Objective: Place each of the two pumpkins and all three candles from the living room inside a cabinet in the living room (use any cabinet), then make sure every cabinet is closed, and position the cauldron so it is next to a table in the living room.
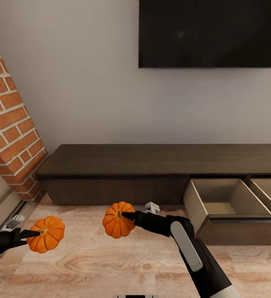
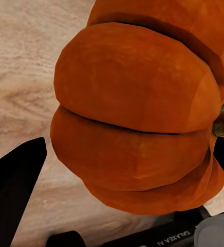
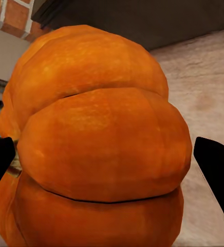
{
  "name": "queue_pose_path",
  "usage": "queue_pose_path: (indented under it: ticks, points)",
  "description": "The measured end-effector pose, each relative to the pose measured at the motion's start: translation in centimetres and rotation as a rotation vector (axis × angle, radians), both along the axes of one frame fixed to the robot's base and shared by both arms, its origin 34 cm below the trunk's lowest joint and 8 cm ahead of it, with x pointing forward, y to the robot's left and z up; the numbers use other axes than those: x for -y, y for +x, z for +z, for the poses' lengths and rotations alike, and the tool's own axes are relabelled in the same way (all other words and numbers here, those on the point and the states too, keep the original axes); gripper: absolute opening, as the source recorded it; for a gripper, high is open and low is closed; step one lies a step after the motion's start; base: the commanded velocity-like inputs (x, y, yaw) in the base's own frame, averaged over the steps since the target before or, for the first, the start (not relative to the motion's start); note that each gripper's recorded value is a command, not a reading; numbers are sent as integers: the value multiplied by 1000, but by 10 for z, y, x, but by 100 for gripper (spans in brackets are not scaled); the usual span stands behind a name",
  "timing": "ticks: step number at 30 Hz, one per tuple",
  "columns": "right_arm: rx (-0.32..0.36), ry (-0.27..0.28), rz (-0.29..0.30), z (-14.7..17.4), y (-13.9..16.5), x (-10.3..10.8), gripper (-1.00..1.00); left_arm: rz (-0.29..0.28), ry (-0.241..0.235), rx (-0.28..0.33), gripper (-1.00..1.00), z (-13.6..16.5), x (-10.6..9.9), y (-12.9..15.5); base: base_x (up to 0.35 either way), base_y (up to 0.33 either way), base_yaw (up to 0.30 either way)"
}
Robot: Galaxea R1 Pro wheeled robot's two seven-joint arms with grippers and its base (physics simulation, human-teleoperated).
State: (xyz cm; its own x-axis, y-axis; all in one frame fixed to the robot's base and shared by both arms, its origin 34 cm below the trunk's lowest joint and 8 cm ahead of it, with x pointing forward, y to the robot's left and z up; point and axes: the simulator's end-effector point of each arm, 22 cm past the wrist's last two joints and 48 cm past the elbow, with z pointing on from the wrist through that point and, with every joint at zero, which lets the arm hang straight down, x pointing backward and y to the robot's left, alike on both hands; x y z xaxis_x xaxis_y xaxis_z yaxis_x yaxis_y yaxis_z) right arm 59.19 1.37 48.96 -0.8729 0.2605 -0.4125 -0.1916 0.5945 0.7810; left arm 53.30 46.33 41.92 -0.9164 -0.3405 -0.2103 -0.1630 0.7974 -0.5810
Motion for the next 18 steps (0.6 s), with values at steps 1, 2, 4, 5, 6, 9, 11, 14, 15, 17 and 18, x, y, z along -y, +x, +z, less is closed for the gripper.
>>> queue_pose_path:
  ticks: [1, 2, 4, 5, 6, 9, 11, 14, 15, 17, 18]
  points:
    - [-3, -2, -2, 1, 0, 0, -100, 1, 0, 3, -100, 2, 0, 0, 0, 0, 0]
    - [-3, -10, -4, 0, 0, 1, -100, 2, 0, 7, -100, 3, 0, 0, 0, 0, 0]
    - [3, -22, -9, 2, 0, 3, -100, 0, 0, 11, -100, 5, 1, 0, 0, 0, 0]
    - [8, -24, -10, 4, 1, 4, -100, -3, 8, 11, -100, 5, 1, 0, 0, 0, 0]
    - [12, -23, -11, 7, 1, 4, -100, -6, 19, 10, -100, 5, 0, -1, 0, 0, 0]
    - [27, -22, -18, 14, 2, 5, -100, -11, 61, 3, -100, 4, -7, -4, 0, 0, 0]
    - [26, -25, -19, 15, 2, 7, -100, -4, 83, -2, -100, 5, -11, -4, 0, 0, 0]
    - [2, -33, -16, 12, 0, 8, -100, -4, 112, -19, -100, 1, -6, -2, 0, 0, 0]
    - [-16, -46, -16, 4, -2, 10, -100, -3, 112, -24, -100, -1, -1, -1, 0, 0, 0]
    - [-80, -72, -15, -22, -12, 13, -100, -4, 138, -36, -100, -5, 2, 0, 0, 0, 0]
    - [-145, -62, -20, -41, -24, 11, -100, -2, 164, -52, -100, -12, 6, 0, 0, 0, 0]
